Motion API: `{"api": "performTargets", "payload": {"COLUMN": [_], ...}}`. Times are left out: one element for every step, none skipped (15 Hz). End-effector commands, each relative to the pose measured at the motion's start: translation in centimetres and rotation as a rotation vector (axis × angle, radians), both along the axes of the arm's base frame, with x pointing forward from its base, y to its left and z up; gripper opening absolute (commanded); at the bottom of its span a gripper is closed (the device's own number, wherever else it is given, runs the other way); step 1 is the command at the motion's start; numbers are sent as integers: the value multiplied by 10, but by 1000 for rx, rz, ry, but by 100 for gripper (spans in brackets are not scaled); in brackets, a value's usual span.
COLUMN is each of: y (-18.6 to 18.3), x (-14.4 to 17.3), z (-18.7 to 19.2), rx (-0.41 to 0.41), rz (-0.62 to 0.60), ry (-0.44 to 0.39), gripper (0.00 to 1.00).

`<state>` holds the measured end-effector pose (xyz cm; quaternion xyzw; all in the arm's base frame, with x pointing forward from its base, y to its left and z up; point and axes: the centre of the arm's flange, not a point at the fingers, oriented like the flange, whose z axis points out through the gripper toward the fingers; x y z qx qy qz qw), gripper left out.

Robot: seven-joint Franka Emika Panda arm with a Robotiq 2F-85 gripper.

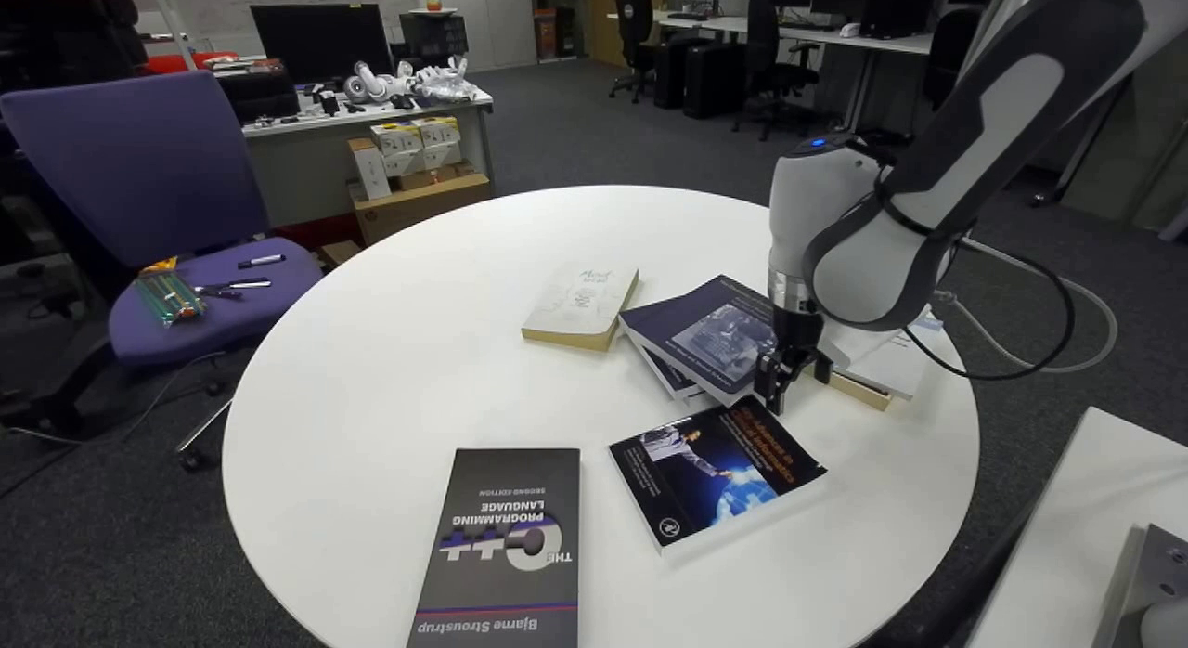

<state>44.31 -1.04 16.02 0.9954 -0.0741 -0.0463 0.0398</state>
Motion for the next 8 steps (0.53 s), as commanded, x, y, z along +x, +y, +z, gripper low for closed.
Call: {"api": "performTargets", "payload": {"y": [3,3,4,3,3,3,2,2], "x": [-8,-7,-7,-6,-6,-7,-6,-7], "z": [3,4,5,6,7,9,10,10], "rx": [-24,-28,-31,-32,-33,-35,-36,-37], "rz": [-119,-145,-170,-192,-213,-234,-252,-268], "ry": [-88,-109,-126,-143,-157,-174,-185,-192], "gripper": [100,100,100,100,100,100,100,100]}}
